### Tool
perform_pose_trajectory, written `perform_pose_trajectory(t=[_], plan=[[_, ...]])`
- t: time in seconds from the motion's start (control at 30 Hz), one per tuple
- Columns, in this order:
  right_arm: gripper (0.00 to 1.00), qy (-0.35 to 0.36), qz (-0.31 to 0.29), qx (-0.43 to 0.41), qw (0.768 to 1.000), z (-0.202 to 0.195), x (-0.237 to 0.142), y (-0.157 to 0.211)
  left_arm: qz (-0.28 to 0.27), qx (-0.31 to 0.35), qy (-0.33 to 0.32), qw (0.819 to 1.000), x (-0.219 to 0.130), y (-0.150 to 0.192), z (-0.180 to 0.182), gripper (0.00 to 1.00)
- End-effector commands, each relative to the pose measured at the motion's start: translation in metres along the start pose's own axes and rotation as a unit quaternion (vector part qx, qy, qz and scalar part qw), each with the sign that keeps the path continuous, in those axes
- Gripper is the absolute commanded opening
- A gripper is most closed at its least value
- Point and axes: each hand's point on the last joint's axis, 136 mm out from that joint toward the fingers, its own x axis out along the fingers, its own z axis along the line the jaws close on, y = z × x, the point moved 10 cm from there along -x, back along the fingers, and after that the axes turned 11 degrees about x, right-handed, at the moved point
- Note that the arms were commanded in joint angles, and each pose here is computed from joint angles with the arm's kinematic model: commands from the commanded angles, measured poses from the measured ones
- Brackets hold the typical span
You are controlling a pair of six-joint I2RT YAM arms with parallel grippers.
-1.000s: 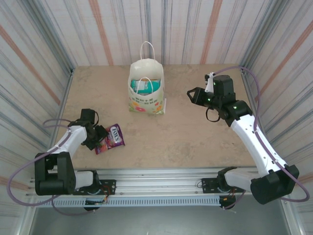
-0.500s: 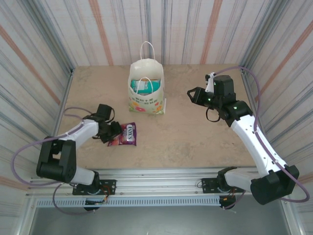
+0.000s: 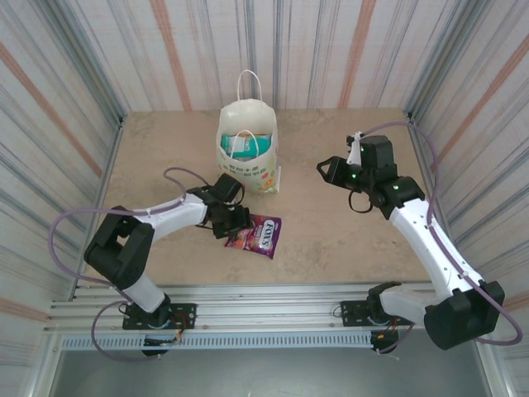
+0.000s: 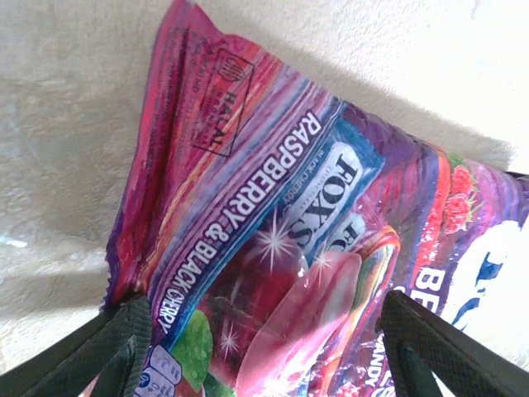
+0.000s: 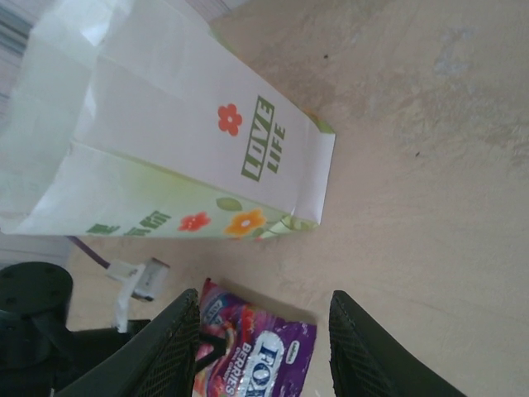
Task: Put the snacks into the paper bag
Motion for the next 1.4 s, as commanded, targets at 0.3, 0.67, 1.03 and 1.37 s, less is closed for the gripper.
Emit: perform_pose_trajectory(t=[0.3,0.67,1.03,1.37], plan=[[0.43,0.033,0.157,0.07,0.985,-0.026,0.023,0.072,-0.065,0.014,0.075,0.995,-0.026,0.007,0.042,0.69],[0.44,0.039,0.26,0.112,0.958,-0.038,0.073,0.126,-0.061,0.03,0.129,0.989,-0.011,0.005,0.062,0.58],[0.41,0.046,0.339,0.081,0.936,-0.037,0.111,0.153,-0.022,0.013,0.191,0.981,0.012,0.01,0.069,0.56],[0.35,0.064,0.357,0.086,0.928,-0.048,0.141,0.163,-0.01,0.019,0.218,0.976,0.017,0.017,0.069,0.56]])
